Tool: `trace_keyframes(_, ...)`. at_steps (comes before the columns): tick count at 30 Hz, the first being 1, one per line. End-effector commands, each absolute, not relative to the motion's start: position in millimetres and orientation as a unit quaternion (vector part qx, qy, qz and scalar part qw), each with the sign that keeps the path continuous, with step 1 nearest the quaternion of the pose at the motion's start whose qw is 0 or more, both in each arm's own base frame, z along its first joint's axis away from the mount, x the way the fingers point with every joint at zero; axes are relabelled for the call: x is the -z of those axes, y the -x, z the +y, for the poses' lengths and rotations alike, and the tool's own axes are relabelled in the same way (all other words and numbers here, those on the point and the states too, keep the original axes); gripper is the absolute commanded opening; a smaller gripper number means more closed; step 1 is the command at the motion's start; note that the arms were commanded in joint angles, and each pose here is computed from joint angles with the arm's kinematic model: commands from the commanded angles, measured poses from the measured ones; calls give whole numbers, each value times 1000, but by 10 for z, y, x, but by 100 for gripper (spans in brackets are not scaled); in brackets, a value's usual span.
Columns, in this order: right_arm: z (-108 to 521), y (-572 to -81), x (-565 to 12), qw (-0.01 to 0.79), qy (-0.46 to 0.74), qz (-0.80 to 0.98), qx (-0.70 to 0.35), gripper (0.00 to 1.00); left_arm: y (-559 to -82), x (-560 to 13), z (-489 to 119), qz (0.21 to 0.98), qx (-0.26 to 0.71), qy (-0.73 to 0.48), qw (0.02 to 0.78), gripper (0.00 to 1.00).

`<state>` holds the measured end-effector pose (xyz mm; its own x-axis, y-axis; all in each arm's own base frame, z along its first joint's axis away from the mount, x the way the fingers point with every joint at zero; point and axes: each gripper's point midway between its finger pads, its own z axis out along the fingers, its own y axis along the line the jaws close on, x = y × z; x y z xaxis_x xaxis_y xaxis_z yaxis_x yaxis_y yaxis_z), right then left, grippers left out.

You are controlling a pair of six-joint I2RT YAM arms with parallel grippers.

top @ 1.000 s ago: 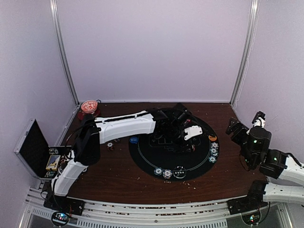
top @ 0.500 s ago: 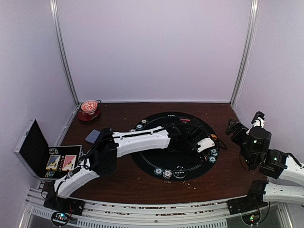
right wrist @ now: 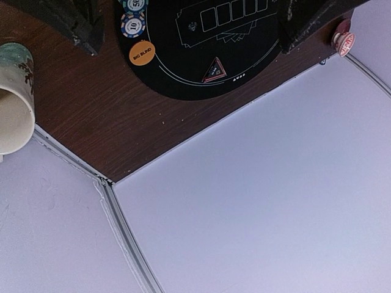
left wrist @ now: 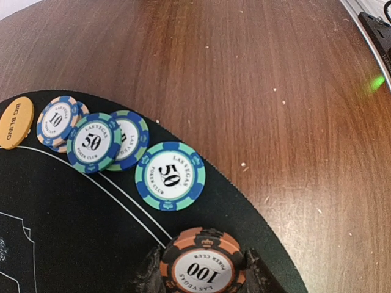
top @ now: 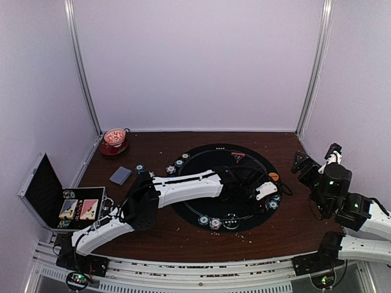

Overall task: Distribute texas hold em gaming equipment
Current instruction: Place the poker chips pile at the big blind area.

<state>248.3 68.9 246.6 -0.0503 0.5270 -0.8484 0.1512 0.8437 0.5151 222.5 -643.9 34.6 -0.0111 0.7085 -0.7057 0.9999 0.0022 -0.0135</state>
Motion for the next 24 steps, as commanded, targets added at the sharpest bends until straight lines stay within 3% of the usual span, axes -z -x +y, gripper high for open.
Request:
trace_keyframes(1,700,-2487,-2435,646,-233,713,-143,100,-2227,-459,-6595,645,295,-642,292,24)
trace_keyframes(16,717,-2499,-2429,646,-229,715,-141,100,-2222,-263,-6604,646,277,-649,292,26)
trace_keyframes(21,725,-2501,-2426,646,-227,716,-141,100,-2225,-219,-6586,649,273,-649,289,38)
trace_keyframes(24,729,-2503,-2426,646,-227,715,-142,100,-2215,-206,-6581,649,271,-650,288,51)
